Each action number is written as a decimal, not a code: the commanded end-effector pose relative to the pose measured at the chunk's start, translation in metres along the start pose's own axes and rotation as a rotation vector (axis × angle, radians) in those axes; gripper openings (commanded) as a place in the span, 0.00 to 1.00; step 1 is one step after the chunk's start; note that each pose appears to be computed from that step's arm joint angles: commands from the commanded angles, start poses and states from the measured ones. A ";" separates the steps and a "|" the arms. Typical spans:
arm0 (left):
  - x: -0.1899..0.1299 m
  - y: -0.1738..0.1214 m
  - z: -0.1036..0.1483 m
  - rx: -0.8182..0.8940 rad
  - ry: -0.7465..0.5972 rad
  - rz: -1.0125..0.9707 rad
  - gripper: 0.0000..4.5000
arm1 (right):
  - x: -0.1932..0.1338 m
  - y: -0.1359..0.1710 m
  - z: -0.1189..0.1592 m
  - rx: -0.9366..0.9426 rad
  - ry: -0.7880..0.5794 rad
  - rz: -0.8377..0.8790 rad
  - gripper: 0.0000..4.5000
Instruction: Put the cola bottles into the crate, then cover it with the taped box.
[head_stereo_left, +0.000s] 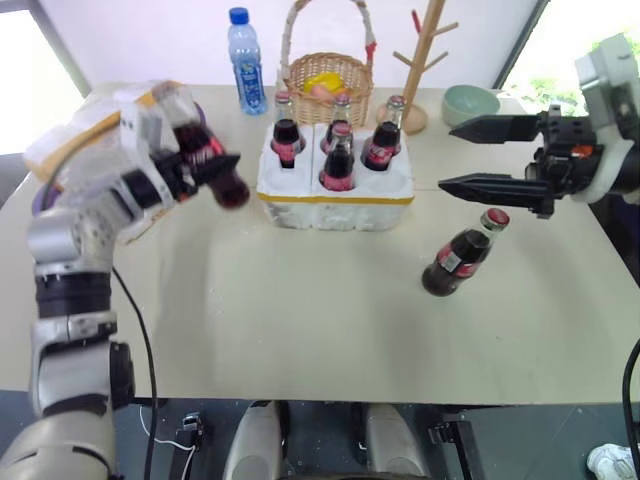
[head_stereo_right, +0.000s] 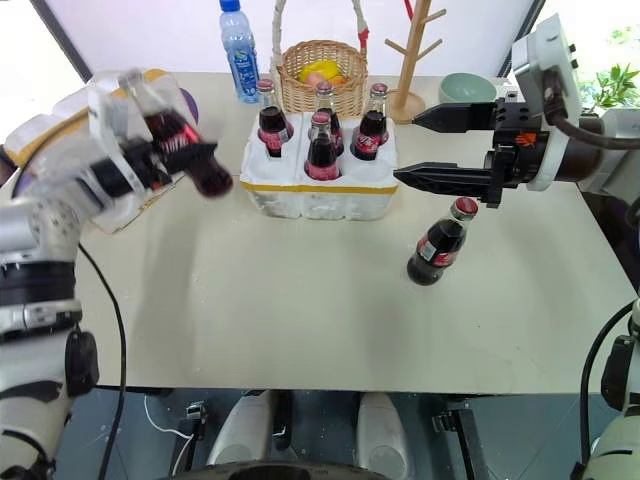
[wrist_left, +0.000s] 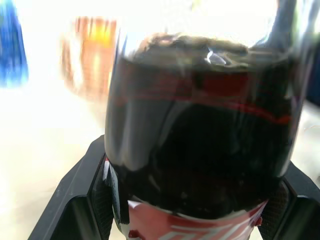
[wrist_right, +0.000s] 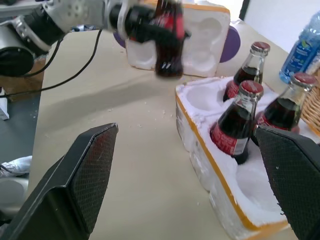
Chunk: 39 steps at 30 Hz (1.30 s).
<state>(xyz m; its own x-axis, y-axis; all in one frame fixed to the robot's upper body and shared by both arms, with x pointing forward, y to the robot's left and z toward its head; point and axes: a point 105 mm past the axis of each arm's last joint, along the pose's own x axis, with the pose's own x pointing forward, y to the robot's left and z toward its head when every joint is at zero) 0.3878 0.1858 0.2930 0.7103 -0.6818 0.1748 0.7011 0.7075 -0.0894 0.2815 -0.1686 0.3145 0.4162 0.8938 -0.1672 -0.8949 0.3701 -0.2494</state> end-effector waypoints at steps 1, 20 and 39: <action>0.020 -0.012 0.025 0.040 -0.080 -0.039 0.63 | -0.004 0.001 0.012 -0.043 -0.031 -0.016 1.00; 0.081 -0.023 -0.067 0.307 0.215 -0.105 0.63 | -0.006 -0.007 0.002 -0.017 -0.031 -0.084 1.00; 0.000 -0.051 0.055 0.062 -0.156 -0.341 1.00 | -0.097 -0.007 -0.012 0.055 0.047 -0.338 1.00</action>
<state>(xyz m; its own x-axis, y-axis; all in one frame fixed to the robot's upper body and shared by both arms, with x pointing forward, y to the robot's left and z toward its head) 0.3767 0.1663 0.3312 0.5439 -0.7887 0.2866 0.8201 0.5719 0.0174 0.2618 -0.2543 0.3137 0.6806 0.7177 -0.1474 -0.7300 0.6473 -0.2192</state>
